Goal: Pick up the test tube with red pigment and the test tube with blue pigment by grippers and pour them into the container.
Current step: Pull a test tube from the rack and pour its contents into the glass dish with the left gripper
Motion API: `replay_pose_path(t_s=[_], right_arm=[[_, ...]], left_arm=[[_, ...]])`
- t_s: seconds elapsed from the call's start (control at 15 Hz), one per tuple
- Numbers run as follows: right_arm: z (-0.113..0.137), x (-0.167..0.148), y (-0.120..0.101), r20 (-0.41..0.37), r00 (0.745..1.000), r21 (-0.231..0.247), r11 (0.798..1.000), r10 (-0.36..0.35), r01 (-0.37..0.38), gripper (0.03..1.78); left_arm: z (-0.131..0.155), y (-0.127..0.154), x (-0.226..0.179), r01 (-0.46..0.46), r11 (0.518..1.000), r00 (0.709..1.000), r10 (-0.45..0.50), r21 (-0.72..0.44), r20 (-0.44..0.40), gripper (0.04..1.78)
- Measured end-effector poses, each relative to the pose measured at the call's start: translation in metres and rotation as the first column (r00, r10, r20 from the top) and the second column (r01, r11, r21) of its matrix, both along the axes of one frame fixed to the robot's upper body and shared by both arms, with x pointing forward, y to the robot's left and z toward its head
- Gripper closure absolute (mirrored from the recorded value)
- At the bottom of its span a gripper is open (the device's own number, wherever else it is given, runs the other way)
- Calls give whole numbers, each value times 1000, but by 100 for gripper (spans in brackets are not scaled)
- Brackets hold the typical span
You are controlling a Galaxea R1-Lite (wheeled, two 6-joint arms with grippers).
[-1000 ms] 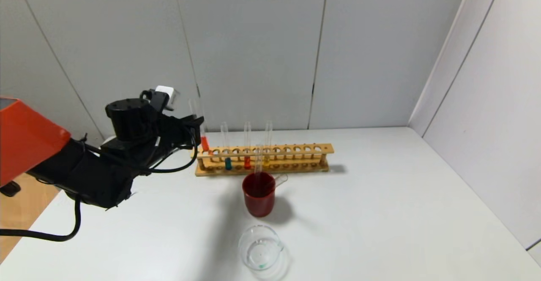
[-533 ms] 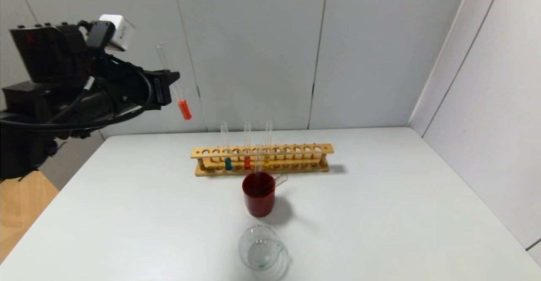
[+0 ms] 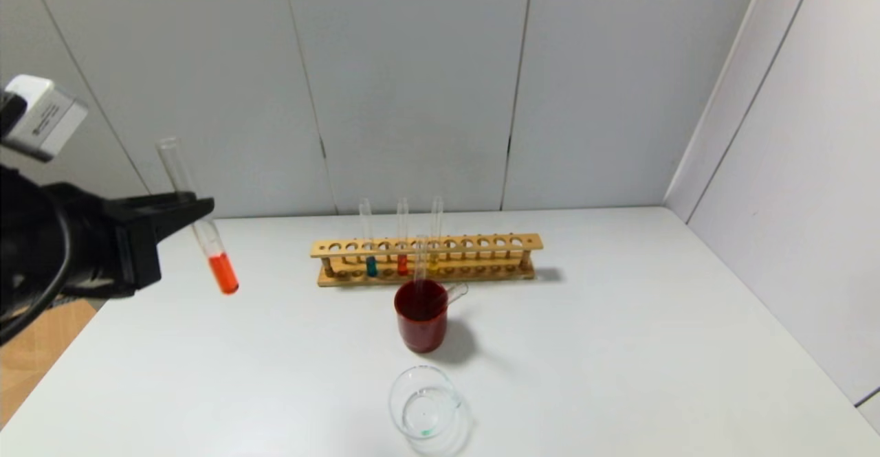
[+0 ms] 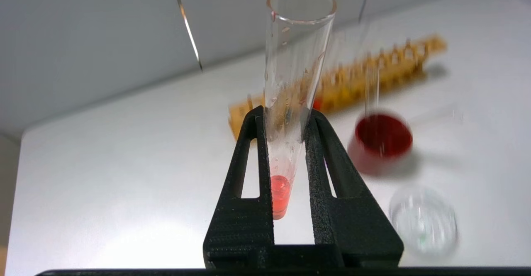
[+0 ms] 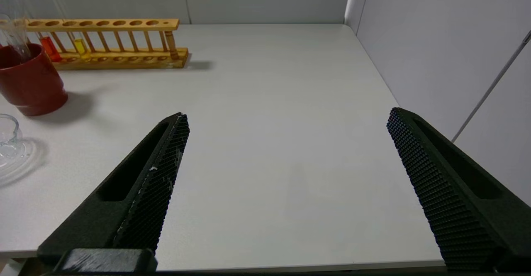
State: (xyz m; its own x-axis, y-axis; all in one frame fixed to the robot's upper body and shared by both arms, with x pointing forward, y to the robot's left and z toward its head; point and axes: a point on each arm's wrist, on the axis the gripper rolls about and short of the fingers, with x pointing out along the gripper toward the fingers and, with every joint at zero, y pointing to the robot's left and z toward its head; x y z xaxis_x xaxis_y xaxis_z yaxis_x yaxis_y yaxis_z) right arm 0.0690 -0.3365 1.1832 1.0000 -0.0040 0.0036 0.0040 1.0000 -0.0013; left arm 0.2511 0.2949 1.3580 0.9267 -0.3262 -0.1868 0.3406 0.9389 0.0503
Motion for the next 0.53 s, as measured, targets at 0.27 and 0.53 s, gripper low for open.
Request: replay_pose_path(t_s=[0.27,0.53], right_arm=[[0,0,0,0,1000,0,1000,0,0,7],[0,0,0,0,1000,0,1000,0,0,7]], left_arm=[[-43,10,-44,31,995,987,-16,94,-159,152],[-58,2,-51,139,976,976,-107,167,-190,152]])
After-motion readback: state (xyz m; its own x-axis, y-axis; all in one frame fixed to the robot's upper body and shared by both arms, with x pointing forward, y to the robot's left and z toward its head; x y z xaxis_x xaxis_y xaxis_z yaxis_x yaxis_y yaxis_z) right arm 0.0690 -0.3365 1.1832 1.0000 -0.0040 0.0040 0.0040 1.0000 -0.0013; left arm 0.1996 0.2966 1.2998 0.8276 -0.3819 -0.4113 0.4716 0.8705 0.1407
